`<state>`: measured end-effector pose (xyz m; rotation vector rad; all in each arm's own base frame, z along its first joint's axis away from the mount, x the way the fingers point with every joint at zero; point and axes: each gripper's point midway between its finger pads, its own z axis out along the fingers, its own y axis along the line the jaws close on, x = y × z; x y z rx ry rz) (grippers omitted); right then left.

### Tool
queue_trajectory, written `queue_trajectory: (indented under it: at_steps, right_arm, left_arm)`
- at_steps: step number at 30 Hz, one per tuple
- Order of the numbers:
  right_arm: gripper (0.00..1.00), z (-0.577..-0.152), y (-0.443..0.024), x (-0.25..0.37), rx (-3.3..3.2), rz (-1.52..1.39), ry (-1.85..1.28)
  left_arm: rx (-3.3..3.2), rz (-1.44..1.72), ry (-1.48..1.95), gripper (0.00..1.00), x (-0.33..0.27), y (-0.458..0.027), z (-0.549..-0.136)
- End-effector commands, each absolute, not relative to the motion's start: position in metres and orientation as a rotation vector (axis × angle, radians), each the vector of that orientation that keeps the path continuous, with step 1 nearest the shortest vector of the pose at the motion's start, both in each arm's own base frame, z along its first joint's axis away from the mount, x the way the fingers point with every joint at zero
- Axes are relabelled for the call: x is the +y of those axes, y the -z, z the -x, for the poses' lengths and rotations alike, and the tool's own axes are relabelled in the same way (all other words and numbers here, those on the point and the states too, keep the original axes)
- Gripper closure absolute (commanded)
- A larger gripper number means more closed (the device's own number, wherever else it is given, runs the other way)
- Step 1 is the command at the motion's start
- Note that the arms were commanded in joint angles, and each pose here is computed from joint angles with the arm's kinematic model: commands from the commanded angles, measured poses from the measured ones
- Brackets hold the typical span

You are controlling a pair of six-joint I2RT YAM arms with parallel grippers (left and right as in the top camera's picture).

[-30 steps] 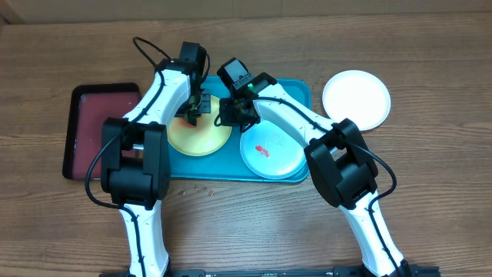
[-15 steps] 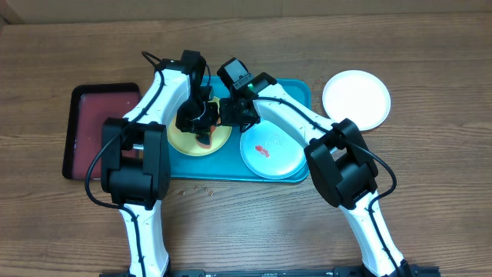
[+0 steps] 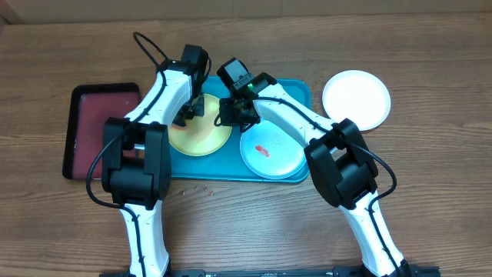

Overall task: Clean dirty plates on tray and stack at the side
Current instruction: 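Scrub the yellow plate with the sponge while the right gripper holds it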

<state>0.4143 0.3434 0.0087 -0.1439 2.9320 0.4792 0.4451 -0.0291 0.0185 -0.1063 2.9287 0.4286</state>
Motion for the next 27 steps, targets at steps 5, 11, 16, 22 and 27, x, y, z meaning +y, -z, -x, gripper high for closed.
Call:
queue_trajectory:
  at_steps: [5, 11, 16, 22, 27]
  right_arm:
    - [0.96, -0.407, 0.013, 0.335, 2.966, 0.154, -0.396]
    - [0.96, -0.407, 0.013, 0.335, 2.967, 0.154, -0.395]
    - [0.96, -0.407, 0.013, 0.335, 2.967, 0.154, -0.396]
    - [0.96, -0.406, 0.013, 0.334, 2.971, 0.153, -0.393]
    - [0.96, -0.406, 0.013, 0.334, 2.970, 0.153, -0.393]
  left_arm:
    - [3.022, 0.137, 0.348, 0.96, -0.117, -0.010, -0.438]
    - [3.150, 0.080, 0.419, 0.96, -0.124, -0.010, -0.405]
    - [3.257, -0.031, 0.240, 0.96, -0.102, -0.008, -0.381]
    - [3.224, -0.059, -0.417, 0.96, -0.032, -0.012, -0.380]
    - [3.058, 0.069, -0.747, 0.96, 0.003, -0.024, -0.398]
